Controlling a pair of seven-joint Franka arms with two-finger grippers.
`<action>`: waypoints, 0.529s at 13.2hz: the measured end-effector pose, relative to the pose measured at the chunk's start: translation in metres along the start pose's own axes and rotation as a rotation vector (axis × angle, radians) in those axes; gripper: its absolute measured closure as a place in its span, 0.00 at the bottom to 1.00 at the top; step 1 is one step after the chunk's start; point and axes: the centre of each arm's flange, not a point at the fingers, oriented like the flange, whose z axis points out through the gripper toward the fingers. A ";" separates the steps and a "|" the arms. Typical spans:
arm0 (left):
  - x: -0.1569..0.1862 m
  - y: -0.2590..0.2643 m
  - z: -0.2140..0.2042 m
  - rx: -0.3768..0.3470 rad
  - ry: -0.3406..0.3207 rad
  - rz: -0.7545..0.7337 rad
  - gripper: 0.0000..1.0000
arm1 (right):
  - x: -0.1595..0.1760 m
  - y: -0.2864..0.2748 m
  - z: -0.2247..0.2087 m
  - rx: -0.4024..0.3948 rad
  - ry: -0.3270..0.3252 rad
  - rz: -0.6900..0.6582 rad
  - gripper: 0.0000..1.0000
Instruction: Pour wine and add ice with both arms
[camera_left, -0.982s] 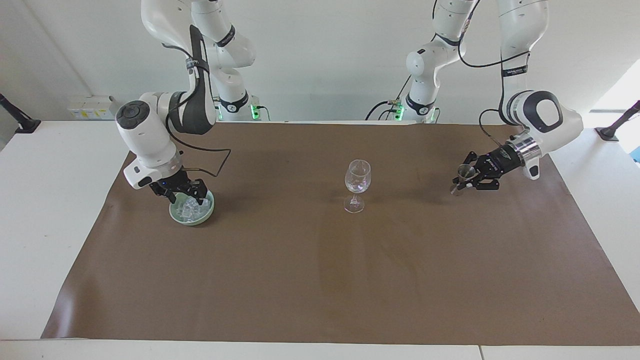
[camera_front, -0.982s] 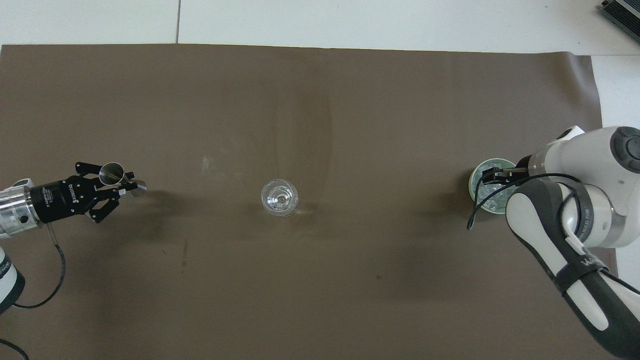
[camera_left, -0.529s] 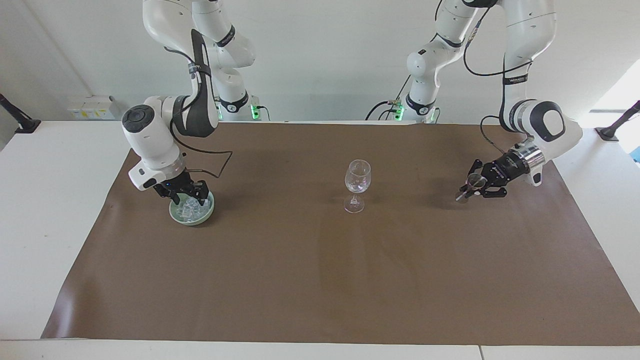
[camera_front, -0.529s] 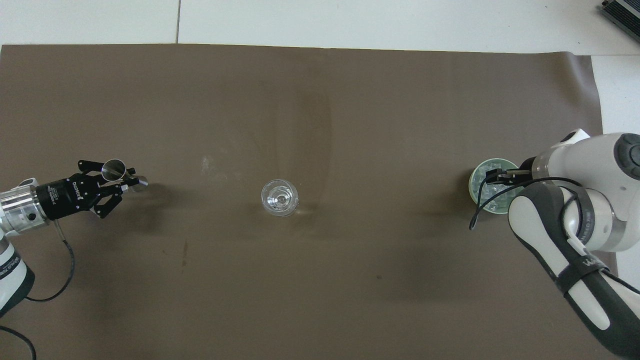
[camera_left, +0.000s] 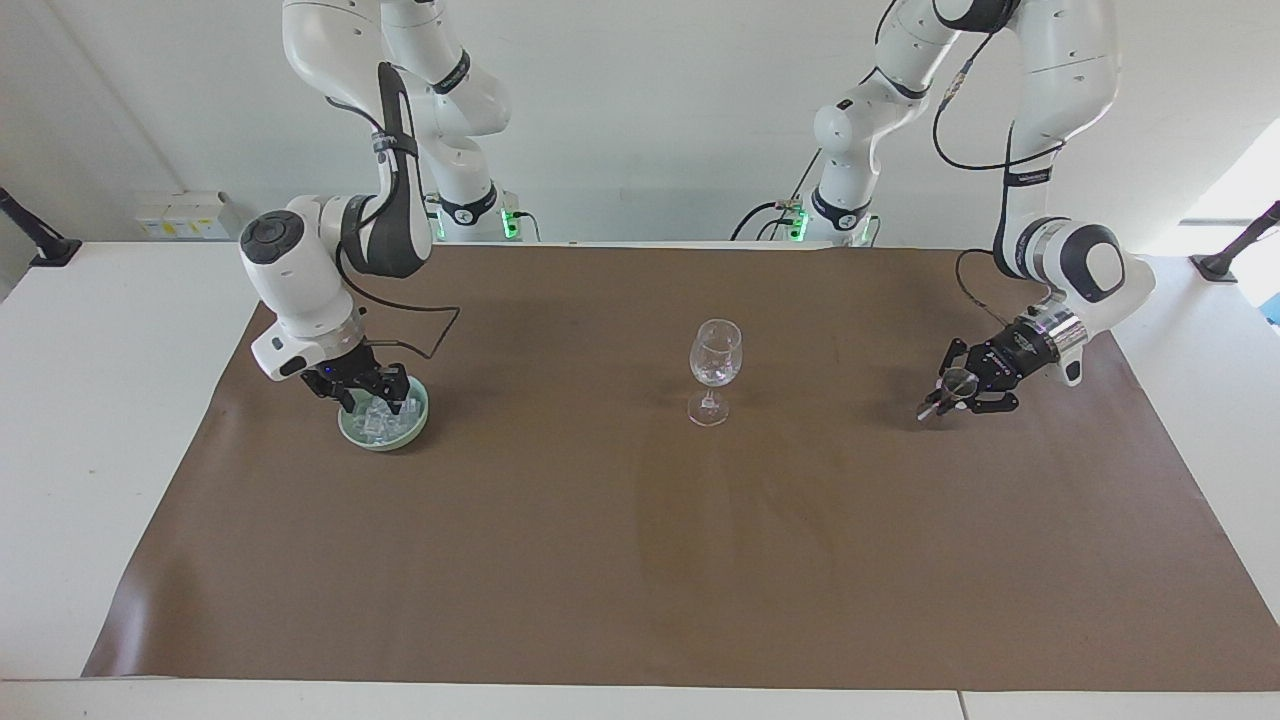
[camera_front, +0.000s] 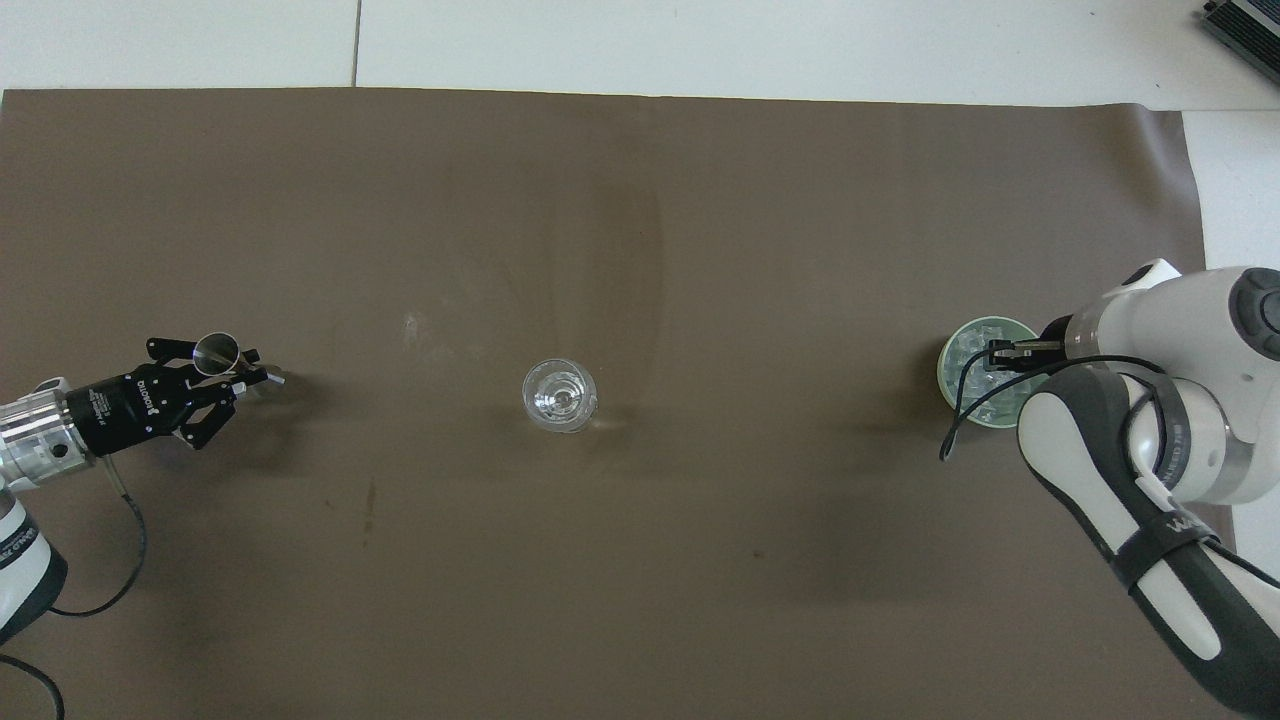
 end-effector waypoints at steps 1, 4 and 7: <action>0.005 -0.004 0.001 0.003 0.003 0.005 0.78 | 0.000 0.000 0.000 0.000 0.000 0.000 0.66; 0.009 -0.009 0.003 0.008 0.005 0.010 0.78 | 0.000 0.000 0.000 0.000 -0.001 -0.001 0.75; 0.008 -0.009 0.005 0.011 0.005 0.016 0.78 | -0.001 0.000 0.001 0.000 -0.004 -0.001 0.99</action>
